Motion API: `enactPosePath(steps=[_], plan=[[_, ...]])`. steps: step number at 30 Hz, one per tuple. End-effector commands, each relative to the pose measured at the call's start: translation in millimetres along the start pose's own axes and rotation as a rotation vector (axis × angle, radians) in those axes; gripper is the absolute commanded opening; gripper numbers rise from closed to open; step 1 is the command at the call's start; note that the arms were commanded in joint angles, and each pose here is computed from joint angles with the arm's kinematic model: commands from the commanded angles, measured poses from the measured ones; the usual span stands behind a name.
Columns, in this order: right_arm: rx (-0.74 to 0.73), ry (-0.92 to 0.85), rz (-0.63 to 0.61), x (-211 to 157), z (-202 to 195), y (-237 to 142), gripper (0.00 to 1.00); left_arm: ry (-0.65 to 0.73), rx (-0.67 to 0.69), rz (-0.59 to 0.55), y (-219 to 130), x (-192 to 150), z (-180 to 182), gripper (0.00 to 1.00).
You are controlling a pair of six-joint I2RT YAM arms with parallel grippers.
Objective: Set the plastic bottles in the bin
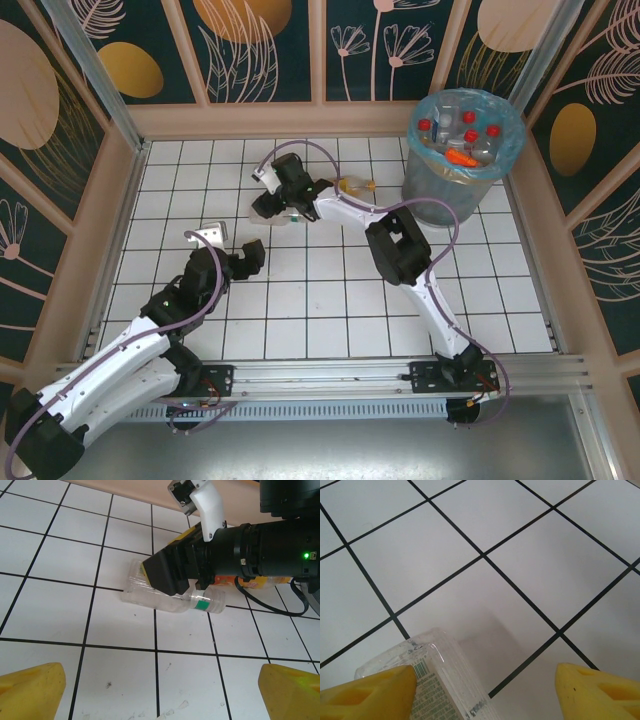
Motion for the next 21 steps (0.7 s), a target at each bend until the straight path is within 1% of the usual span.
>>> enactPosePath(steps=[1,6,10,12,16,21], plan=[[-0.032,-0.029,0.167,-43.3,-3.2,13.5,0.72,-0.022,0.008,-0.024,-1.7,6.2,-0.7,0.99],[-0.034,-0.015,0.193,-52.2,-3.6,15.7,0.72,-0.04,0.009,-0.035,-1.9,6.6,-0.4,0.98],[-0.044,-0.009,0.203,-50.8,-2.2,13.6,0.73,-0.043,0.004,-0.025,1.5,5.1,-2.1,0.98],[-0.014,-0.013,0.215,-48.2,1.5,10.0,0.75,-0.037,0.008,-0.022,2.5,6.6,-3.0,0.99],[0.103,-0.025,0.276,-50.8,18.7,-0.1,0.77,-0.022,0.011,-0.014,4.1,12.2,-6.1,0.99],[0.112,-0.049,0.349,-73.3,35.8,-4.7,0.77,-0.034,0.021,0.003,3.9,17.6,-8.2,0.99]])
Point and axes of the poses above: each hand's point on the last joint's axis, 136 mm out from that joint toward the fingers, its own y axis out along the fingers, its own z axis along the line the jaws close on, x = y × z, the point moved 8 cm from there along -y, back along the fingers, and after that the axes turned 10 degrees about y, right-handed, at the moved point
